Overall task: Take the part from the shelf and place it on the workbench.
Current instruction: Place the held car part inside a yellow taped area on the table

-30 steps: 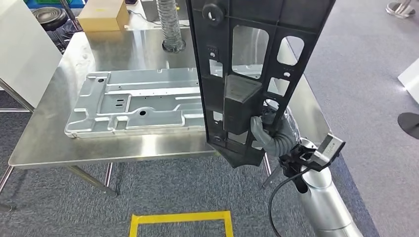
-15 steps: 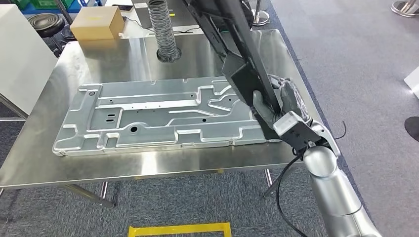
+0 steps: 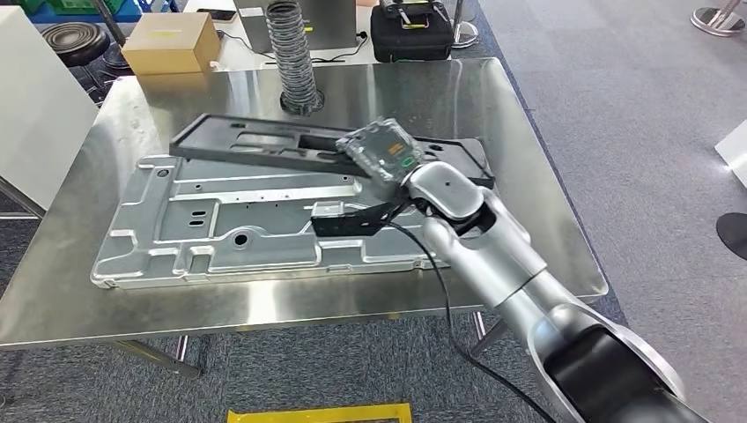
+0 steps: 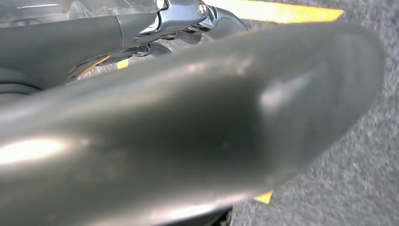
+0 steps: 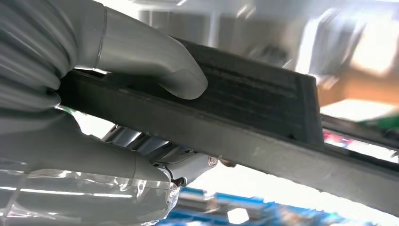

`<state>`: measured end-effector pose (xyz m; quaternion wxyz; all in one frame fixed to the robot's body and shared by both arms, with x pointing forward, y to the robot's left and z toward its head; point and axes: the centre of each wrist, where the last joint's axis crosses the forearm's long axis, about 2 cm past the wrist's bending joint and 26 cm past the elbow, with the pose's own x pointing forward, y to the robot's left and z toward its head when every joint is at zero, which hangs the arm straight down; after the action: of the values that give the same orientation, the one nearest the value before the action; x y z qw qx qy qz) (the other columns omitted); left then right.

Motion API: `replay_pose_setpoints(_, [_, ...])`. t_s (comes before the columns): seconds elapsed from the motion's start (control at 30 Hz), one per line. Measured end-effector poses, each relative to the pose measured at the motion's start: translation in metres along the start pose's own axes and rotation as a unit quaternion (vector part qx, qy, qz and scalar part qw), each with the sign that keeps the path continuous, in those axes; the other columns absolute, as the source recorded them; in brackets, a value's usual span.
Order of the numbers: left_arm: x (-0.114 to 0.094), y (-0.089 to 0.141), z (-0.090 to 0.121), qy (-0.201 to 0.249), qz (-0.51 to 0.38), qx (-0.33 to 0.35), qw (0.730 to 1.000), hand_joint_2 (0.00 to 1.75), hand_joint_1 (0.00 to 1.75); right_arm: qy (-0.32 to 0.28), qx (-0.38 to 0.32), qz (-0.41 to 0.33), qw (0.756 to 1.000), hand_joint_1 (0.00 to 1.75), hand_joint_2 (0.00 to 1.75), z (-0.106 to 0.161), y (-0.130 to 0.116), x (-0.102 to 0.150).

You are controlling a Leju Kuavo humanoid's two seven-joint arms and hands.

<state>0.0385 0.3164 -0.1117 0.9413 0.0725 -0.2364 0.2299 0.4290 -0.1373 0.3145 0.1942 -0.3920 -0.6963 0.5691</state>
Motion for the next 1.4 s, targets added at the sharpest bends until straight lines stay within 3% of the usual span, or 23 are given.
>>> replay_pose_setpoints(0.2, [0.001, 0.0, 0.0, -0.013, -0.009, -0.009, 1.0, 0.0, 0.0, -0.054, 0.099, 0.021, 0.993, 1.75, 1.75, -0.009, 0.049, 0.04])
replay_pose_setpoints(0.4, [0.0, 0.0, 0.0, -0.027, -0.022, -0.017, 0.999, 0.0, 0.0, -0.048, 0.139, 0.04, 0.988, 1.75, 1.75, -0.004, 0.072, 0.044])
replay_pose_setpoints(0.53, [0.0, 0.003, 0.0, -0.033, -0.028, -0.023, 0.999, 1.75, 0.0, -0.039, 0.155, 0.05, 0.986, 0.0, 0.0, 0.001, 0.082, 0.038])
replay_pose_setpoints(0.73, [-0.001, 0.007, 0.0, -0.034, -0.036, -0.019, 0.999, 1.75, 0.0, -0.026, 0.174, 0.052, 0.983, 0.0, 0.0, 0.012, 0.098, 0.03])
replay_pose_setpoints(0.87, [0.001, 0.008, -0.001, -0.036, -0.04, -0.014, 0.998, 0.0, 0.0, -0.02, 0.169, 0.048, 0.984, 0.0, 0.0, 0.016, 0.101, 0.024])
replay_pose_setpoints(1.0, [0.001, 0.009, -0.001, -0.037, -0.041, -0.01, 0.998, 0.0, 0.0, -0.015, 0.163, -0.005, 0.987, 0.0, 0.0, 0.022, 0.104, 0.018])
replay_pose_setpoints(1.1, [0.002, 0.009, -0.001, -0.038, -0.041, -0.01, 0.998, 0.0, 0.0, -0.012, 0.148, -0.111, 0.983, 0.0, 0.0, 0.027, 0.106, 0.013])
replay_pose_setpoints(1.2, [0.001, 0.01, -0.001, -0.038, -0.041, -0.009, 0.998, 0.0, 0.0, -0.019, 0.113, -0.243, 0.963, 0.0, 0.0, 0.035, 0.107, 0.01])
replay_pose_setpoints(1.3, [0.001, 0.01, -0.001, -0.037, -0.039, -0.009, 0.999, 0.0, 0.0, -0.028, 0.02, -0.358, 0.933, 0.0, 0.0, 0.036, 0.088, 0.002])
replay_pose_setpoints(1.4, [-0.001, 0.009, 0.0, -0.036, -0.031, -0.007, 0.999, 0.0, 0.0, -0.043, -0.123, -0.432, 0.893, 0.0, 0.0, 0.039, 0.056, -0.011])
